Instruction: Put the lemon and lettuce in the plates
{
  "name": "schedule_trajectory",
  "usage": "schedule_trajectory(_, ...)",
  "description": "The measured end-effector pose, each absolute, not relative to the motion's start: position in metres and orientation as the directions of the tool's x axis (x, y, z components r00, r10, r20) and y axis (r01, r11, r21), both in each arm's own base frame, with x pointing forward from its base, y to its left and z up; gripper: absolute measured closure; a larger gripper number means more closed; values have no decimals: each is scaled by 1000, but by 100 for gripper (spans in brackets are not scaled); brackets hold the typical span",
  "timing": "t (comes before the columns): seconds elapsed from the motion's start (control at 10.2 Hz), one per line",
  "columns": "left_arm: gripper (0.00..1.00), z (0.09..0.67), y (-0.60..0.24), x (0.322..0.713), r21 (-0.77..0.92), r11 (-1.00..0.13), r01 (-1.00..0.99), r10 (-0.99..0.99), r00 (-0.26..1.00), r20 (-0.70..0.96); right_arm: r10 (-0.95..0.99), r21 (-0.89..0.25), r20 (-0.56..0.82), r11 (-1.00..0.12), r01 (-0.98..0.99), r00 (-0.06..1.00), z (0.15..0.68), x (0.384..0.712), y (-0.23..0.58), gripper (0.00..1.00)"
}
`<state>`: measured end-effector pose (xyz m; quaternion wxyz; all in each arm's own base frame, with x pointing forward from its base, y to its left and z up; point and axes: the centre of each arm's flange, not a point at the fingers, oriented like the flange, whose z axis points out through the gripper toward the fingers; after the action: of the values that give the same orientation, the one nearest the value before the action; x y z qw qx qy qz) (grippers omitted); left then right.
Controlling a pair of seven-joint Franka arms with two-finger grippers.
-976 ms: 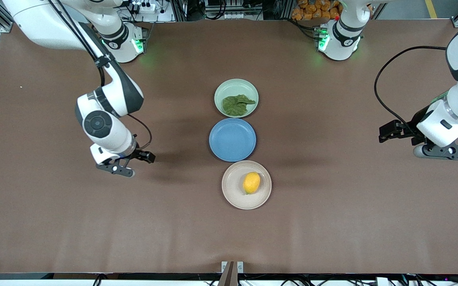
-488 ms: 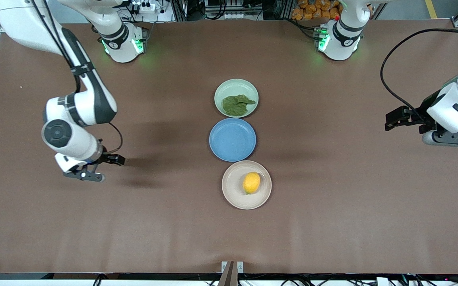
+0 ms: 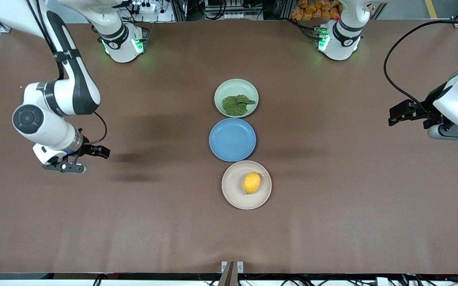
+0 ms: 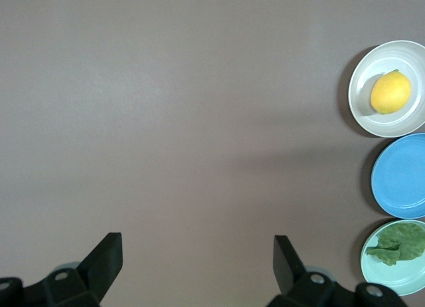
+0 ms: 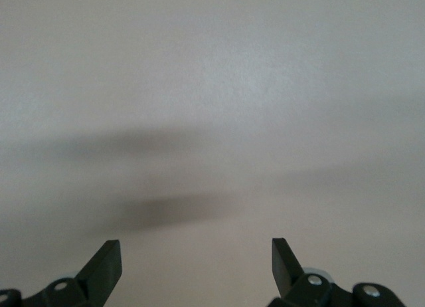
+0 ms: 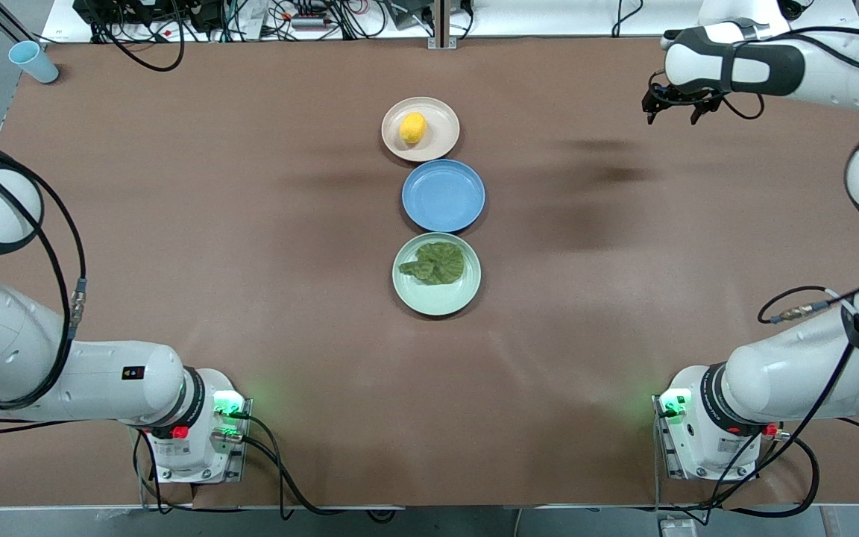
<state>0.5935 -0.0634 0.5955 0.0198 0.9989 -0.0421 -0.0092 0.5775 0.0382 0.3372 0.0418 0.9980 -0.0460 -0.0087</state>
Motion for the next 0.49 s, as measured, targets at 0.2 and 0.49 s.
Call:
schedule_trajectory(0.2, 0, 597, -63, 592, 40, -996, -84, -85, 996, -23, -96, 86, 12, -992, -97, 995, 365, 547, 34, 0)
schedule_trajectory(0.49, 0, 598, -63, 591, 40, -996, -84, -85, 996, -25, -101, 81, 73, -991, -107, 992, 402, 534, 29, 0)
